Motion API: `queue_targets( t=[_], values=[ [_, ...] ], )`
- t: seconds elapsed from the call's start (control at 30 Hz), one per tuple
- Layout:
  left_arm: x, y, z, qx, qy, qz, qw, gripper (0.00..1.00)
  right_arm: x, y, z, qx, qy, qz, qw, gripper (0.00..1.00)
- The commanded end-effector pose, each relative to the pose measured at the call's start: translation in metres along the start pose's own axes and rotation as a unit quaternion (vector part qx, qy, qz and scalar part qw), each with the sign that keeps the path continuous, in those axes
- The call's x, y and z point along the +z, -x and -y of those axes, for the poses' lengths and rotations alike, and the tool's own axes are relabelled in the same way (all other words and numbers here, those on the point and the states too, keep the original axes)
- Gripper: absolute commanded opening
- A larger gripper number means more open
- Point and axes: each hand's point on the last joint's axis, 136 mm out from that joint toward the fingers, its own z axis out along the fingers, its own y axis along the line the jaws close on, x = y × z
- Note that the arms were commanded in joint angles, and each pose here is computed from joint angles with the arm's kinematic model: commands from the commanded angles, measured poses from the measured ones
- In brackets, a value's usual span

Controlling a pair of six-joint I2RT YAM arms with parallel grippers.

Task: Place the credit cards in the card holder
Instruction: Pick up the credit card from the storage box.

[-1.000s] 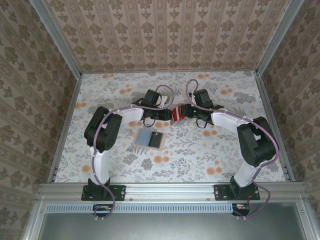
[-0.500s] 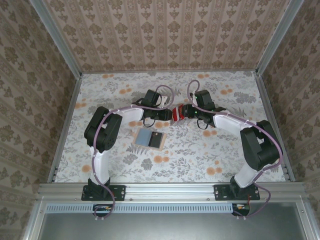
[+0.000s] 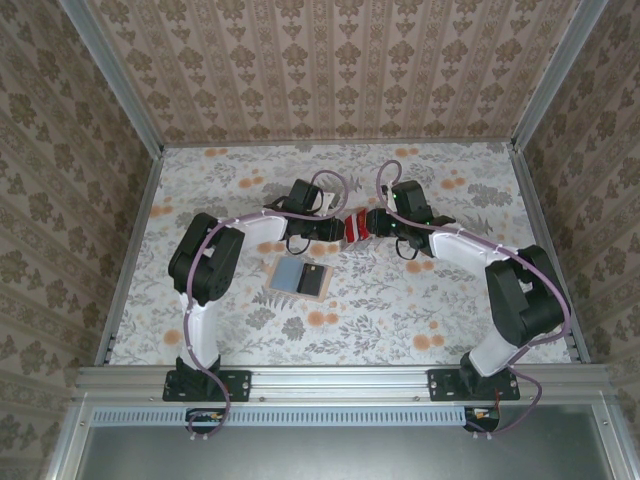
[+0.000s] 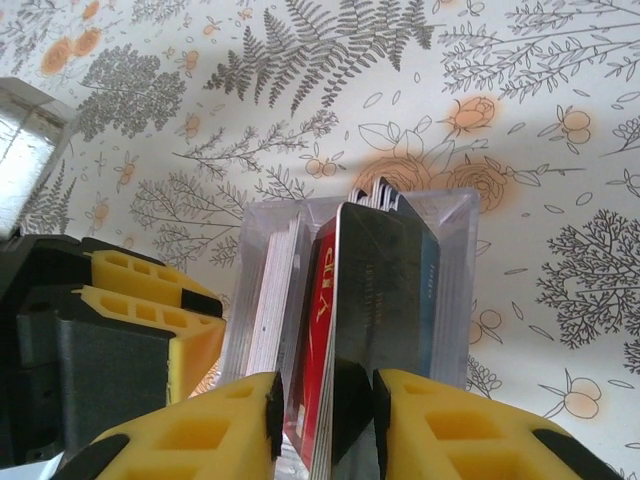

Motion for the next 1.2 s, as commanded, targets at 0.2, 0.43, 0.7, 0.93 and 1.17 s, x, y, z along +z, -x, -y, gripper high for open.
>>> queue_targets(
  t=[0.2,0.43,0.7,0.93,1.17],
  values=[
    [0.003,-0.009,0.001,0.014,0.006,-0.019,1.000,0.28,-0.008,0.008,-0.013,-0.014,0.018,0.021,1.000,0.26],
    [0.004,-0.010,0.001,0.014,0.005,-0.020,1.000,0.28,-0.013,0.011,-0.012,-0.014,0.016,0.029,0.999,0.18],
    [0.004,-0.009,0.000,0.016,0.008,-0.021,1.000,0.28,-0.023,0.016,-0.012,-0.014,0.016,0.052,0.998,0.15],
    [0.004,-0.010,0.000,0.015,0.010,-0.022,1.000,0.28,-0.033,0.019,-0.009,-0.015,0.008,0.074,0.997,0.12],
    [0.002,-0.009,-0.001,0.016,0.014,-0.020,1.000,0.28,-0.049,0.026,-0.009,-0.017,0.011,0.115,0.993,0.10]
  ],
)
